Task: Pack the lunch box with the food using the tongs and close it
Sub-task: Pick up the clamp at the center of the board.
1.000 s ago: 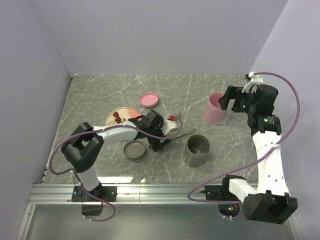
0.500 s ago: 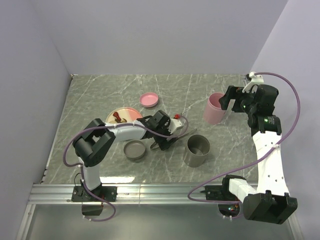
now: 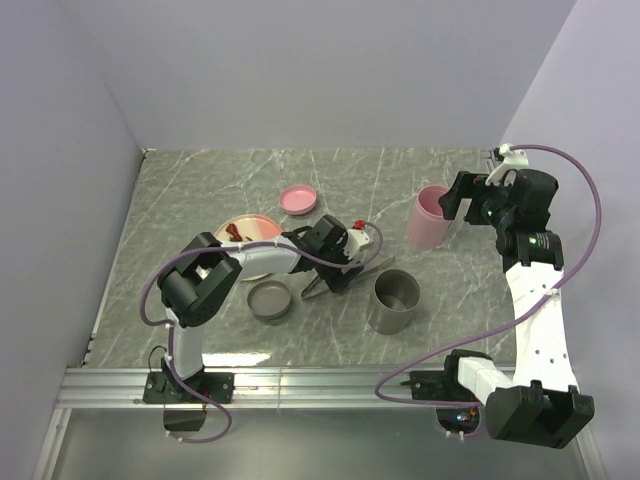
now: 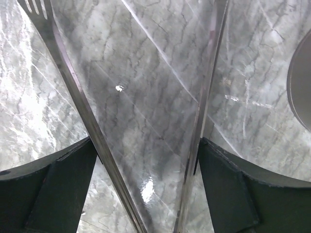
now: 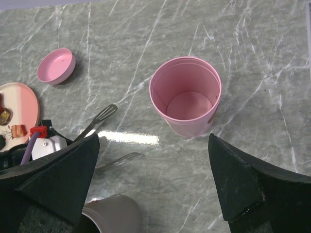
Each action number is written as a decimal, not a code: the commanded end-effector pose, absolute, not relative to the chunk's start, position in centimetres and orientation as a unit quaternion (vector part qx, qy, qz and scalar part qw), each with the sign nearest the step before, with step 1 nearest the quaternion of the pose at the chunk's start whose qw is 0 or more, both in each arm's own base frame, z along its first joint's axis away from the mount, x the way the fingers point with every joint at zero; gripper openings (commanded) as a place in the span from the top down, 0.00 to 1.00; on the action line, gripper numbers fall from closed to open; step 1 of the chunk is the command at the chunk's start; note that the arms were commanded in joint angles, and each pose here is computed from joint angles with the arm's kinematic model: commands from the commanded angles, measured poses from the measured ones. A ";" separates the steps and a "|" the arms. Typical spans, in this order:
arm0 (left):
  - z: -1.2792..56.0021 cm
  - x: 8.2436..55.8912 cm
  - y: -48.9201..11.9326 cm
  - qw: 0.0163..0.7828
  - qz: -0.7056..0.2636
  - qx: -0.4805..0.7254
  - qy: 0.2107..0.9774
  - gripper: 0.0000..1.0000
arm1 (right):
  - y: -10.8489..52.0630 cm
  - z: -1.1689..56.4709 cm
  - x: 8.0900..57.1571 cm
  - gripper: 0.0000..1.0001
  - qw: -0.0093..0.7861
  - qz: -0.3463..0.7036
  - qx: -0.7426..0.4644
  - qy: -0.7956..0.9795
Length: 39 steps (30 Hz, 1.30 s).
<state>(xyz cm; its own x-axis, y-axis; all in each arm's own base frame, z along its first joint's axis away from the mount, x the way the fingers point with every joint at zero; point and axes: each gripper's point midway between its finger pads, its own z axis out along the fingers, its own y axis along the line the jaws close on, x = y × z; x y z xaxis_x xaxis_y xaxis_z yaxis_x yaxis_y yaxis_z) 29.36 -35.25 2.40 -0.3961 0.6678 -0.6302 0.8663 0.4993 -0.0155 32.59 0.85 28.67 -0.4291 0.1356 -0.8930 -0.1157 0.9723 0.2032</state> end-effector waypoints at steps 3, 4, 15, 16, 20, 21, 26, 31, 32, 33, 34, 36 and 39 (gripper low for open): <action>2.1 29.6 -35.2 0.281 -0.164 0.459 0.826 0.17 | 0.6 29.9 32.7 0.00 0.554 0.116 0.002 0.824; 2.2 29.5 -35.0 0.280 -0.164 0.460 0.827 0.19 | 0.7 30.0 32.6 0.00 0.554 0.117 0.000 0.824; 8.2 32.5 -33.6 0.284 -0.173 0.451 0.828 0.35 | 1.5 30.2 32.3 0.00 0.554 0.132 -0.018 0.822; 9.7 33.5 -33.7 0.298 -0.175 0.449 0.824 0.35 | 1.5 30.3 32.3 0.00 0.556 0.133 -0.020 0.820; 12.2 34.3 -33.5 0.303 -0.169 0.456 0.819 0.36 | 1.6 30.7 32.2 0.00 0.557 0.134 -0.024 0.819; 12.8 34.4 -33.5 0.306 -0.169 0.457 0.818 0.36 | 1.7 30.7 32.1 0.00 0.556 0.136 -0.026 0.820; 17.2 34.2 -33.6 0.328 -0.205 0.456 0.802 0.34 | 2.1 31.3 31.8 0.00 0.558 0.144 -0.032 0.817; 21.7 33.3 -32.4 0.348 -0.252 0.447 0.785 0.34 | 4.2 32.2 31.0 0.00 0.564 0.179 -0.099 0.800; 22.5 32.8 -32.5 0.346 -0.271 0.448 0.779 0.34 | 4.6 32.3 30.9 0.00 0.569 0.184 -0.120 0.792; 22.9 32.9 -32.0 0.347 -0.276 0.442 0.780 0.34 | 5.5 32.9 30.5 0.00 0.579 0.191 -0.144 0.780; 24.0 32.6 -31.7 0.350 -0.286 0.438 0.777 0.34 | 6.1 33.2 30.1 0.00 0.585 0.194 -0.165 0.770; 25.2 31.9 -31.4 0.347 -0.314 0.431 0.771 0.35 | 7.8 33.6 29.3 0.00 0.598 0.187 -0.224 0.747; 26.6 30.1 -30.9 0.335 -0.359 0.424 0.761 0.35 | 8.9 34.0 29.4 0.00 0.590 0.170 -0.272 0.741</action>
